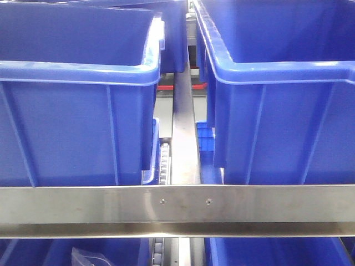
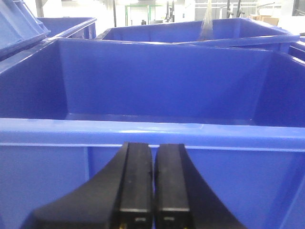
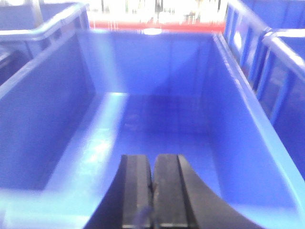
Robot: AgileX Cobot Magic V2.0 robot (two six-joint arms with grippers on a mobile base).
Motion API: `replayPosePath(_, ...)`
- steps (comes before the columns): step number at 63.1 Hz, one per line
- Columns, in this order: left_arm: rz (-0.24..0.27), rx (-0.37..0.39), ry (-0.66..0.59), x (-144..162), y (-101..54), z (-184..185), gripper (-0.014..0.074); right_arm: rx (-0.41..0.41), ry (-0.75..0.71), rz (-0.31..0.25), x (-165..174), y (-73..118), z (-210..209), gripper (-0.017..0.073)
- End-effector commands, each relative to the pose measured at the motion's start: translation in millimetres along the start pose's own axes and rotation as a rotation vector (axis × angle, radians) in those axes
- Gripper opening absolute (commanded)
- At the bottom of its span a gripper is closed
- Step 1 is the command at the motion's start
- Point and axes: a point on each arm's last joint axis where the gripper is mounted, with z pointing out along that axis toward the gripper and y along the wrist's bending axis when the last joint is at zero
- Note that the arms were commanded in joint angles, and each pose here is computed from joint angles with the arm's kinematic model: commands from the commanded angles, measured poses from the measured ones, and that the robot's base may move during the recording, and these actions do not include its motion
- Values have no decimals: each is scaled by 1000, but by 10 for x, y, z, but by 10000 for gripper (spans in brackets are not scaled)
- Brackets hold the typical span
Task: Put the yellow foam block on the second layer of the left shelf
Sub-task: 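Lower the cube into the blue bin and open the right gripper, then raise the empty right gripper out of the bin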
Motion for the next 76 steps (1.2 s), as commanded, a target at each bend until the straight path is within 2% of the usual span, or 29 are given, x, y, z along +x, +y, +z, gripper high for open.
replayPosePath(1, -10, 12, -73, 0, -4, -12, 124, -4, -133, -11, -70, 2, -113, 55)
replayPosePath(16, -10, 12, -73, 0, -4, -12, 124, -9, -215, -11, -36, 0, -257, 55)
replayPosePath(52, -10, 12, -73, 0, -4, -12, 124, -10, -219, -11, 40, -5, -245, 55)
replayPosePath(60, -10, 12, -73, 0, -4, -12, 124, -15, -312, -11, 182, -14, -252, 55)
replayPosePath(76, -10, 12, -73, 0, -4, -12, 124, -10, -225, -11, 249, -18, -241, 55)
